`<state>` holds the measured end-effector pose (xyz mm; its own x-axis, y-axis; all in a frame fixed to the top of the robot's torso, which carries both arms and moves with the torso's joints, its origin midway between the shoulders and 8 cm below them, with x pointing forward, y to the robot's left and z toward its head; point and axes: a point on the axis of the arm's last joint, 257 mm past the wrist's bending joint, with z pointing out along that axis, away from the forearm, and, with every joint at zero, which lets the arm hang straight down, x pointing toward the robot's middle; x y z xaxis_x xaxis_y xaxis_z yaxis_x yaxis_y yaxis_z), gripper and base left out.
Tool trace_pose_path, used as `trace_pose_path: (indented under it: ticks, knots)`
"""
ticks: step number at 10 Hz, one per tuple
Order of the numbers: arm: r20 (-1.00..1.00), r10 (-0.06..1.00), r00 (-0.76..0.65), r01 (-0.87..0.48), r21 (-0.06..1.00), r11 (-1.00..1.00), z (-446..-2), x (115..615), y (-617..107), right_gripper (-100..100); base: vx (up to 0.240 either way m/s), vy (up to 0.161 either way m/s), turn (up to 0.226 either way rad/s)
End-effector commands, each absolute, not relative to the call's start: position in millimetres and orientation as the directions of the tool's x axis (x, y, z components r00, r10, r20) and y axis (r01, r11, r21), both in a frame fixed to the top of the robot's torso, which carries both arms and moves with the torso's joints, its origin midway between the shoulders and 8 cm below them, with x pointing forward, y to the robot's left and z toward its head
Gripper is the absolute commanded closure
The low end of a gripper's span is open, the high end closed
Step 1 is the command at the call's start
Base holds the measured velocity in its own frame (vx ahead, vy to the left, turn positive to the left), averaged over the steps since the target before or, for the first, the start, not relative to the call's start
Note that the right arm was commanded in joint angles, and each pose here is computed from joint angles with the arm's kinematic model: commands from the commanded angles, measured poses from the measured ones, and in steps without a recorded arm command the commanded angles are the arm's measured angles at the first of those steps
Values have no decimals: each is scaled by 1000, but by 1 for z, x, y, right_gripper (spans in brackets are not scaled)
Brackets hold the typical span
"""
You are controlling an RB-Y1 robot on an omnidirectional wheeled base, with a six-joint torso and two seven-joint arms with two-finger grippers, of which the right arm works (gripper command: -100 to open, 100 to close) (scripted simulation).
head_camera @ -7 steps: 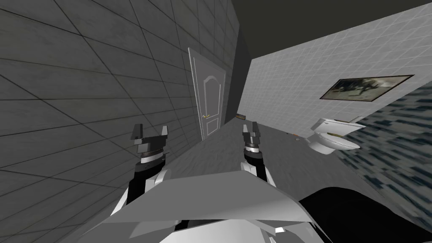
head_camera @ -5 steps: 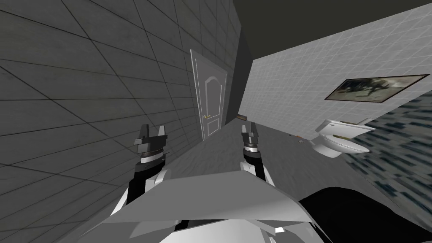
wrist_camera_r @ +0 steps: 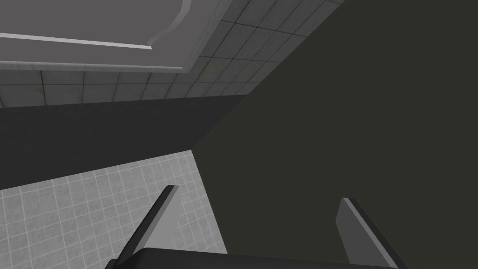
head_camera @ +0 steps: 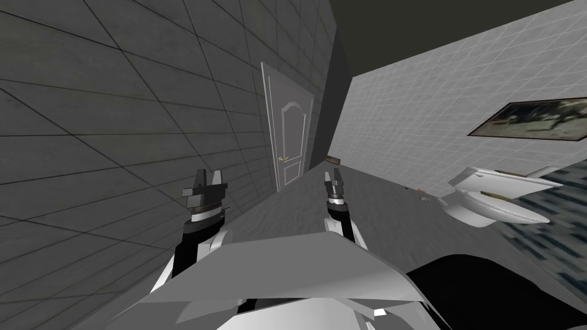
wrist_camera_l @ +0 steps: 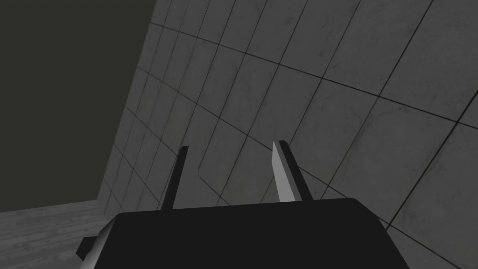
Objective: Pull the door open
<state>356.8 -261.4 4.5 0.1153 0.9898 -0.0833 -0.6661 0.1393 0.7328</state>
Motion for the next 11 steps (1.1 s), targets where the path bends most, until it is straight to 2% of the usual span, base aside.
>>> trace_pose_path:
  ticks: [1, 11]
  knots:
    - [-88, 990, 108, -655, 743, 137, -5, 363, -261, -100, 69, -18, 64]
    - [-115, 991, 64, -564, 815, 131, -75, 413, -264, -100, 83, -28, 110]
